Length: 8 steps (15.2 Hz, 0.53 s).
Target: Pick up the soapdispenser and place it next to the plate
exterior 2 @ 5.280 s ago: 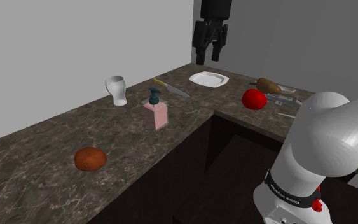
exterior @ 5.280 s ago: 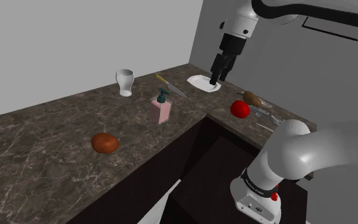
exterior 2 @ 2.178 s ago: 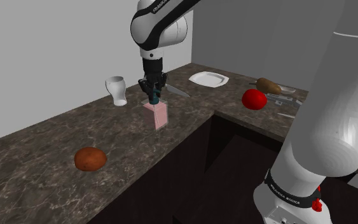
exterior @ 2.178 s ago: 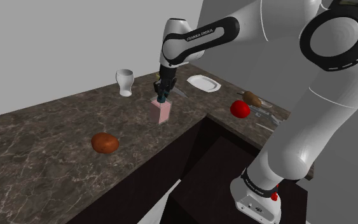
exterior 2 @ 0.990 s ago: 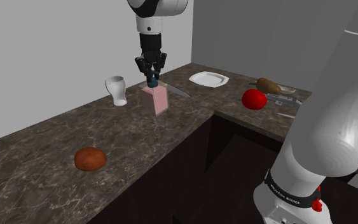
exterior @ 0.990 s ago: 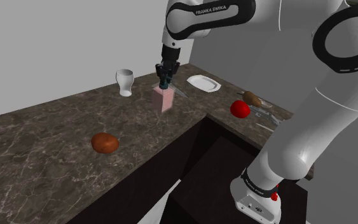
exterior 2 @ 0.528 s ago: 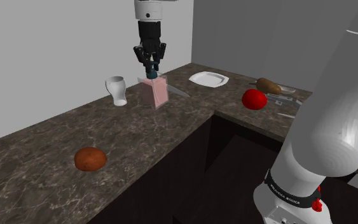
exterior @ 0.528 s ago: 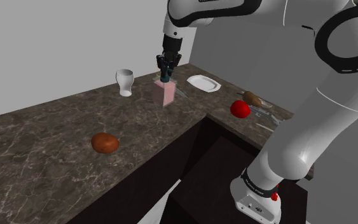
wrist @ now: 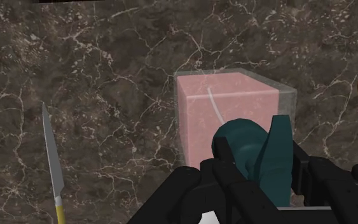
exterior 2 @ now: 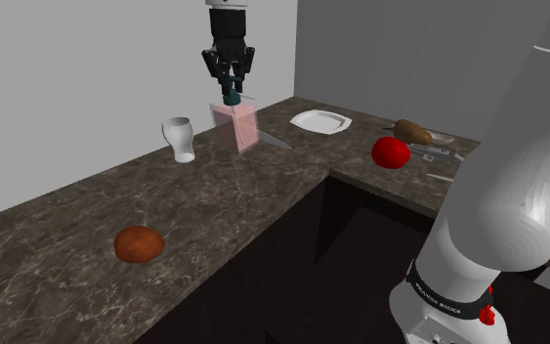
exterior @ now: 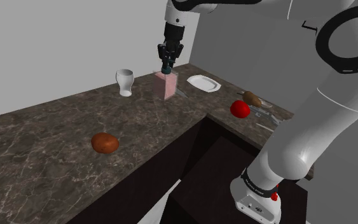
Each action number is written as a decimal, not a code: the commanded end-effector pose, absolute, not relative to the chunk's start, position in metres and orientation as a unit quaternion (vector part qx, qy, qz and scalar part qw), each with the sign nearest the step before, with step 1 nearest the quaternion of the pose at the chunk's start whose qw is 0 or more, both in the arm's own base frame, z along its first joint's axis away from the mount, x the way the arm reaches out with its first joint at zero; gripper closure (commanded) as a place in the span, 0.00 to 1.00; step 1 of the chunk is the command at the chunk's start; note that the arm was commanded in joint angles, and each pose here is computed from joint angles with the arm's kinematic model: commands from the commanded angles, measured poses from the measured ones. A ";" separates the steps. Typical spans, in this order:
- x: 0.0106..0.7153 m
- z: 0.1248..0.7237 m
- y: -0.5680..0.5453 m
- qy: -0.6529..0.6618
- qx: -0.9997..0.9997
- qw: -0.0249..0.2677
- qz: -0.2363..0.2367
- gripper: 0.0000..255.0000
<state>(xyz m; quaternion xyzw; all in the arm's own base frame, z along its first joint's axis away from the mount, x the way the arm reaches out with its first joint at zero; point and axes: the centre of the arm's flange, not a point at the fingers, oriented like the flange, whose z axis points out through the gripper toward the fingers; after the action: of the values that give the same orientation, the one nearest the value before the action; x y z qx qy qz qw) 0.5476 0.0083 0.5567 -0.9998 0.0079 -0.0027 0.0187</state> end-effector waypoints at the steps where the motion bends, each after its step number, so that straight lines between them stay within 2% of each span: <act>1: 0.548 0.568 0.009 0.008 -1.000 0.019 -0.003 1.00; 8: 0.548 0.604 0.009 0.008 -1.000 0.019 -0.003 1.00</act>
<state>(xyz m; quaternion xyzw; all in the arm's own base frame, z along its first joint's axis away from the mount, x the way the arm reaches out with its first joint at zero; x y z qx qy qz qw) 0.5473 0.0085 0.6003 -0.9998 0.0079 -0.0028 0.0187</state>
